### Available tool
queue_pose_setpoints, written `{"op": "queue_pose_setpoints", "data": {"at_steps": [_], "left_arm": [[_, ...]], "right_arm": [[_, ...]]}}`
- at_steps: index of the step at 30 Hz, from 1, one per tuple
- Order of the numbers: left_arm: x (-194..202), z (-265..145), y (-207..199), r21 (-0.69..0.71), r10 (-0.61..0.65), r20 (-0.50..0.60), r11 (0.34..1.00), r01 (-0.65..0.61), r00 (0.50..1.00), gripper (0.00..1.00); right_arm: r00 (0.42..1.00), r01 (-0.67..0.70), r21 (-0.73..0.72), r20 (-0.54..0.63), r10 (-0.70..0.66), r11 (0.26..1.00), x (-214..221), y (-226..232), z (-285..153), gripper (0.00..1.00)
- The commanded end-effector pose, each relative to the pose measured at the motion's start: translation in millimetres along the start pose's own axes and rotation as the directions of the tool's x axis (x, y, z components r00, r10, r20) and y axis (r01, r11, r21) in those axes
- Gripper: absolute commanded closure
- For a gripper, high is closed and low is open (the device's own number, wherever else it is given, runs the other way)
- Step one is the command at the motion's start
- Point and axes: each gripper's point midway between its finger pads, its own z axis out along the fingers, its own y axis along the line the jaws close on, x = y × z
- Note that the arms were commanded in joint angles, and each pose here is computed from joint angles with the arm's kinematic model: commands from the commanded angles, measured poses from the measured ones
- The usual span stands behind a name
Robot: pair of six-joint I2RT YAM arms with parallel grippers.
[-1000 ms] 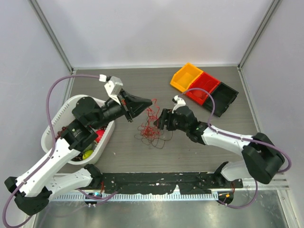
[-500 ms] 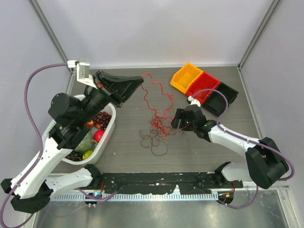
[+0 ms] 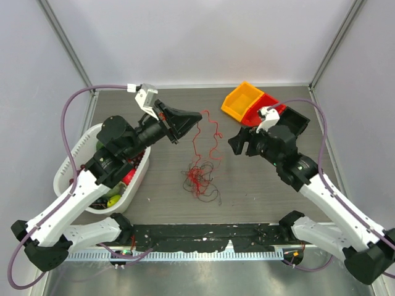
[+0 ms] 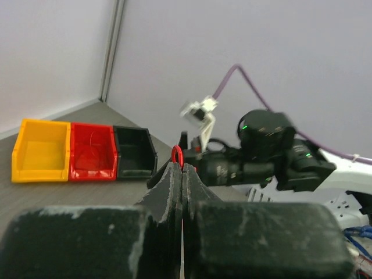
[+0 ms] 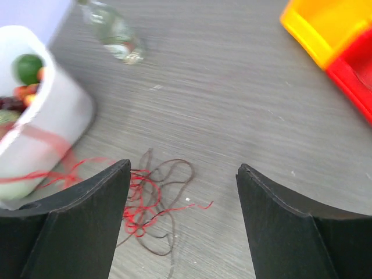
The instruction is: Untangle the cables
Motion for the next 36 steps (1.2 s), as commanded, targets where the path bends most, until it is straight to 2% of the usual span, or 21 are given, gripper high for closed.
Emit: {"op": "queue_pose_setpoints", "data": {"at_steps": [1,2,5,7,8,12,13,16,24,27,30,36], "left_arm": [[-3,-6,-7,0.053,0.081,0.021,0.995,-0.082,0.997,1.00],[0,-6,-5,0.049,0.090,0.007,0.995,-0.090,0.996,1.00],[11,-4,5,0.015,0.118,-0.041,0.993,-0.118,0.992,1.00],[11,-1,11,-0.007,0.140,-0.050,0.990,-0.141,0.989,1.00],[20,-1,15,-0.017,0.141,-0.090,0.990,-0.143,0.986,1.00],[33,4,16,0.009,0.148,-0.132,0.989,-0.148,0.980,1.00],[36,6,15,0.022,0.146,-0.143,0.989,-0.144,0.979,1.00],[41,7,13,0.043,0.147,-0.153,0.989,-0.142,0.977,1.00],[43,5,9,0.053,0.165,-0.162,0.986,-0.159,0.973,1.00],[41,3,14,0.011,0.174,-0.149,0.985,-0.174,0.973,1.00],[37,2,22,-0.045,0.160,-0.135,0.985,-0.167,0.978,1.00],[40,6,15,-0.014,0.112,-0.137,0.993,-0.115,0.984,1.00]], "right_arm": [[0.978,0.167,-0.344,0.174,-0.112,0.924,-40,66,-36,0.21],[0.974,0.190,-0.400,0.191,-0.122,0.896,-42,78,-44,0.21],[0.957,0.235,-0.436,0.258,-0.130,0.869,-62,93,-54,0.21],[0.951,0.255,-0.470,0.278,-0.133,0.845,-72,104,-60,0.21],[0.952,0.251,-0.483,0.282,-0.123,0.839,-76,108,-62,0.20],[0.946,0.267,-0.508,0.300,-0.122,0.819,-104,125,-68,0.19],[0.955,0.258,-0.501,0.261,-0.140,0.826,-97,122,-60,0.19],[0.950,0.279,-0.446,0.255,-0.178,0.850,-102,114,-55,0.19],[0.956,0.273,-0.428,0.217,-0.195,0.862,-93,108,-56,0.23],[0.963,0.253,-0.392,0.189,-0.192,0.884,-85,98,-61,0.24],[0.962,0.253,-0.446,0.208,-0.175,0.859,-78,103,-76,0.21],[0.972,0.202,-0.578,0.216,-0.090,0.790,-79,129,-78,0.19]]}}
